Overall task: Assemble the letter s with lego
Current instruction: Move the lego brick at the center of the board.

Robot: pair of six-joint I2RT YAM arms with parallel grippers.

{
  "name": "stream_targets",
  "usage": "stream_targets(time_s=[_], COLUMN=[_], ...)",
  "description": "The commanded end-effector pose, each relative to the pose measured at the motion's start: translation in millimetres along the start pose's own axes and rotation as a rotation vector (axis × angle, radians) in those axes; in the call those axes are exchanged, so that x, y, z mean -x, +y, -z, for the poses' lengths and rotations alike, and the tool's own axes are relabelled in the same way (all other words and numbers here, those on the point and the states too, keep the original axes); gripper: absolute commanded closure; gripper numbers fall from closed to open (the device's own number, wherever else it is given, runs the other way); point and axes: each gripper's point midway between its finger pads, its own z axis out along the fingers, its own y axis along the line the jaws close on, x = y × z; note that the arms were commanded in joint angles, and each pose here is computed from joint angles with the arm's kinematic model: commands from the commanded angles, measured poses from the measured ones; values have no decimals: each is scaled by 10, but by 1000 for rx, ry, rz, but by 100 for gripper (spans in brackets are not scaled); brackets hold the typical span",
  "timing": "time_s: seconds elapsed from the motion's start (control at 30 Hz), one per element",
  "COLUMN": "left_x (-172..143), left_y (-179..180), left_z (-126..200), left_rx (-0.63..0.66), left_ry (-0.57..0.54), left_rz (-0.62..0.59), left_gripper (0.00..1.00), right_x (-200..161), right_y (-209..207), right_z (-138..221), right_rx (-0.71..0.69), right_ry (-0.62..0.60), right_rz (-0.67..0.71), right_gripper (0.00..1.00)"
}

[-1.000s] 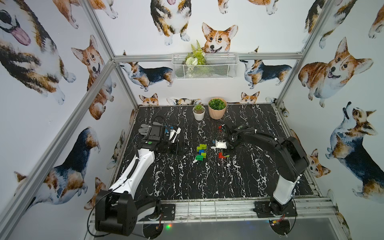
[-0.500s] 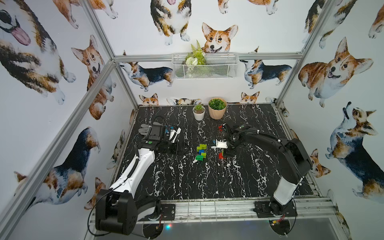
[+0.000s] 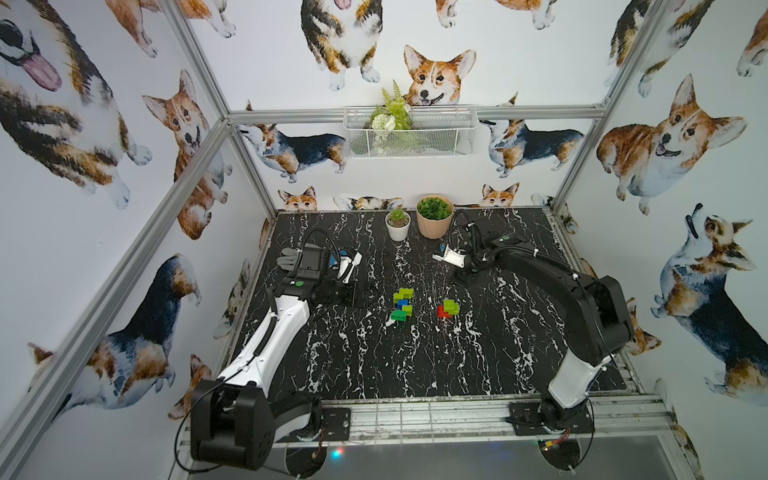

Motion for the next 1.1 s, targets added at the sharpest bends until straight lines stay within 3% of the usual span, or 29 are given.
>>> stream_targets(time_s=[0.0,0.4,1.07], left_x=[-12,-64,-24], left_y=[-14,28,48], left_z=[31,13,-25], left_rx=[2,19,19], left_ry=[5,29,43], left_rz=[-17,-12,6], left_gripper=[0,0,0], right_x=[51,-164,-132], right_y=[-309,-820,-924], right_z=[-109,-720,-1239], right_rx=[-57,-30,65], right_ry=[-25,40,-19], right_rz=[39,150,146], right_gripper=[27,28,30])
